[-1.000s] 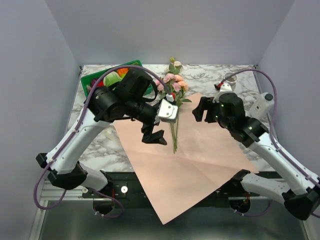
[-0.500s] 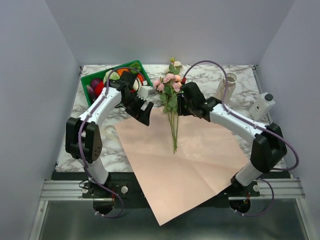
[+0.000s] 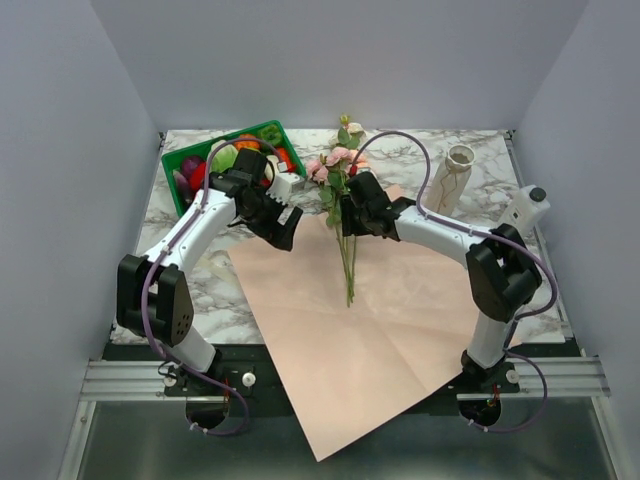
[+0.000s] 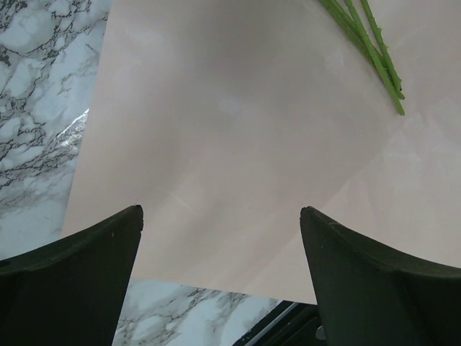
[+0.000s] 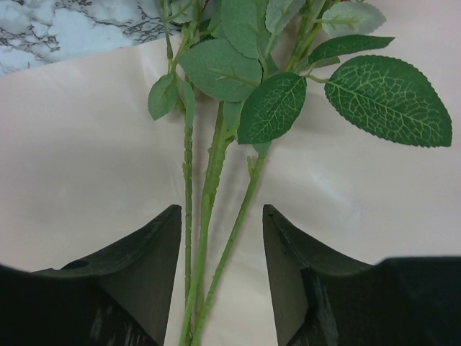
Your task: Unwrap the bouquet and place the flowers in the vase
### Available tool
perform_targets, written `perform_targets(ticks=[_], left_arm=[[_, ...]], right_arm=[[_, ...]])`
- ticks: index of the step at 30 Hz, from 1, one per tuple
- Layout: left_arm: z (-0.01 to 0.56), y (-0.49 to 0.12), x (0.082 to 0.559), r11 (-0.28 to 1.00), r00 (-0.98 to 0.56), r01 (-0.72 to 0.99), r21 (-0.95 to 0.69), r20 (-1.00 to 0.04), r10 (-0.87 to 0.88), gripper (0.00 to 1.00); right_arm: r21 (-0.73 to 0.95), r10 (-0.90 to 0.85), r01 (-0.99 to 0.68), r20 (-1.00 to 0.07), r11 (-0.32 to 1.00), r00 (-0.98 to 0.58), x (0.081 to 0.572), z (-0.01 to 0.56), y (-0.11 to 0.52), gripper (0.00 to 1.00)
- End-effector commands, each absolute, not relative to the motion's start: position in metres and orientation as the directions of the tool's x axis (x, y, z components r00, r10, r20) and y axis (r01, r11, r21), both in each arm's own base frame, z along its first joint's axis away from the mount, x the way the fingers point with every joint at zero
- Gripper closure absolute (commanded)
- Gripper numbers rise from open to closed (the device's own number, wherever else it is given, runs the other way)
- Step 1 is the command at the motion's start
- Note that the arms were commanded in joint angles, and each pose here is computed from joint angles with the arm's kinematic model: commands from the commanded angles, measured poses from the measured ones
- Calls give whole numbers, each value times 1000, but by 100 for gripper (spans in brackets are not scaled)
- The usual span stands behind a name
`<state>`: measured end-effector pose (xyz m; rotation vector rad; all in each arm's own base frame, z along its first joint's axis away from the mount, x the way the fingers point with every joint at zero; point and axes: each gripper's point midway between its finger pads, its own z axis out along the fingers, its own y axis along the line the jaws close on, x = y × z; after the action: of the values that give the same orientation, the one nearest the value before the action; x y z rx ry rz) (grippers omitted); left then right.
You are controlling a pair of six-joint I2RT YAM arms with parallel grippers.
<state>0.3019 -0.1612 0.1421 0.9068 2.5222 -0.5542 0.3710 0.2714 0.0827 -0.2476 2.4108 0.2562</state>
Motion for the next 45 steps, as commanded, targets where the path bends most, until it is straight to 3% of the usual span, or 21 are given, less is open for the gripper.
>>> perform_targets(ticks=[1,7,13,17,20,39,43,45], left_arm=[[143,-155,302,726,-702,660,-193,-502,505,1],[142,-152,296,718,-696,670,-187,-495,521,4],[146,-143,291,731,-692,665,-149,-491,529,3],[149,-139,288,736,-688,664,-129,-492,534,3],[150,-137,287,741,-685,660,-121,-502,528,3],[191,-130,291,796,-674,602,-65,-576,463,1],[197,-132,288,793,-667,605,-72,-589,456,1],[197,-130,287,794,-665,604,-65,-592,456,1]], right_arm=[[163,-84,-257,-671,953,-737,383,77,293,43],[170,-81,-250,-654,953,-752,389,62,300,50],[169,-78,-239,-641,956,-764,393,50,304,70],[177,-62,-230,-649,957,-759,394,56,304,92],[188,-43,-229,-677,955,-734,393,76,302,97],[231,126,-351,-947,908,-297,348,302,251,100],[197,61,-364,-934,910,-352,341,278,250,99],[175,-6,-406,-914,897,-406,334,247,255,90]])
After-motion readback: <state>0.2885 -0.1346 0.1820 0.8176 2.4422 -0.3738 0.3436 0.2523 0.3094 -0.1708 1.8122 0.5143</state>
